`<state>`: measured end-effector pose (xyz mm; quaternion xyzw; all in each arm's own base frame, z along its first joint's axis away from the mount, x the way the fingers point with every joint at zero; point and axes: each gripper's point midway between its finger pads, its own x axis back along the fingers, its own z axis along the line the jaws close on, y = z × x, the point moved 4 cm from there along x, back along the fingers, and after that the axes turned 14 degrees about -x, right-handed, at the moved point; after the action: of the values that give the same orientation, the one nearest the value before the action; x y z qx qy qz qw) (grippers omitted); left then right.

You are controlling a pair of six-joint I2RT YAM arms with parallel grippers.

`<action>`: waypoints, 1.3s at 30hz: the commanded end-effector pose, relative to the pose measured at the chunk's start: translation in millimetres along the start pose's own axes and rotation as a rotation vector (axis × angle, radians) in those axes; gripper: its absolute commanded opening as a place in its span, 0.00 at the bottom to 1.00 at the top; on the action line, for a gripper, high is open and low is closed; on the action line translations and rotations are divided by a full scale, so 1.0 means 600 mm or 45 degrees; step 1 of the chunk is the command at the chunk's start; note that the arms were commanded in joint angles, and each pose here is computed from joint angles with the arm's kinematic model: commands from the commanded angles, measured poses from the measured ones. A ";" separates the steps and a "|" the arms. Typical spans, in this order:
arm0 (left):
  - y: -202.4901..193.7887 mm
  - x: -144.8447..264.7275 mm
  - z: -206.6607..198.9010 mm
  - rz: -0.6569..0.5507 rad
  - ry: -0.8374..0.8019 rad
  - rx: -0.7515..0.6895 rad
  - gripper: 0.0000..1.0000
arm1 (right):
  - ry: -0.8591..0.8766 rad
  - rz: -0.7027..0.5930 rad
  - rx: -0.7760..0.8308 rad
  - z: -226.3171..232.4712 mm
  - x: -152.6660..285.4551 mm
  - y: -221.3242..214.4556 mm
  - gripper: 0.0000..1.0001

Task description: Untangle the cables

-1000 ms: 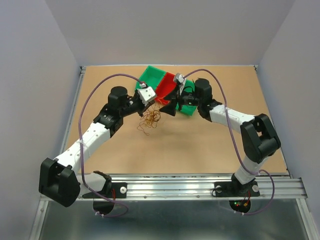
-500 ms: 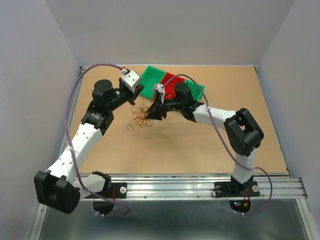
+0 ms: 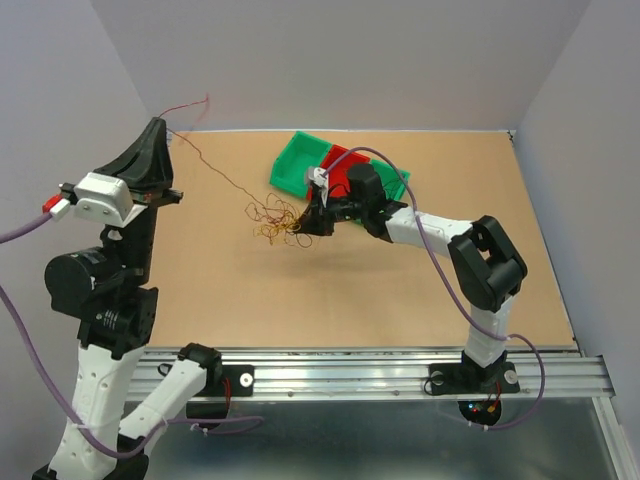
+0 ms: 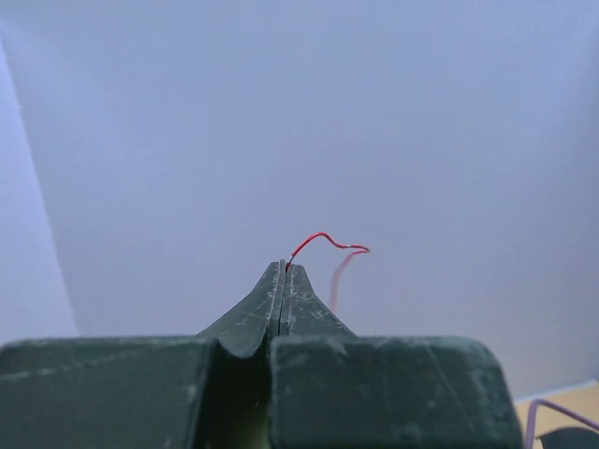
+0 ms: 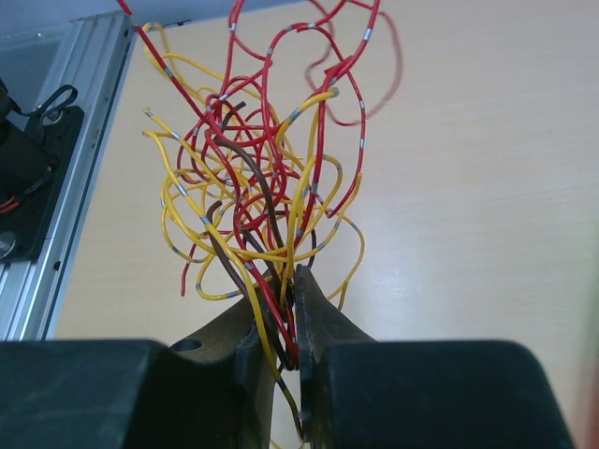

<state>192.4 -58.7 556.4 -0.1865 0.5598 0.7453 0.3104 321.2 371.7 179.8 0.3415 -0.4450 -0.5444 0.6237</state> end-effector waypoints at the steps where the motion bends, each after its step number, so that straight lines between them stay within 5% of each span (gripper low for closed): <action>1: -0.066 -0.007 0.001 0.108 0.110 -0.013 0.00 | -0.008 -0.026 0.080 0.021 0.013 0.024 0.14; 10: -0.066 -0.003 0.025 0.144 0.221 -0.053 0.00 | -0.152 0.077 0.068 -0.006 0.022 -0.002 0.17; 18: 0.091 0.081 0.143 -0.051 0.599 -0.127 0.00 | -0.664 0.389 -0.117 -0.090 0.058 -0.083 0.14; 25: 0.191 0.185 0.206 -0.210 0.817 -0.144 0.00 | -0.906 0.415 -0.171 -0.091 0.104 -0.089 0.14; 32: 0.159 0.160 0.164 -0.225 0.637 -0.139 0.00 | -0.779 0.375 -0.138 -0.047 0.111 -0.067 0.14; 39: 0.029 0.036 0.078 -0.005 0.330 -0.185 0.00 | -0.612 0.356 -0.101 -0.009 0.104 -0.058 0.14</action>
<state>97.4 25.8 592.2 -0.3959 0.5556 0.6979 0.2178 329.7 299.4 150.5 0.0737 -0.6161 -0.5484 0.5605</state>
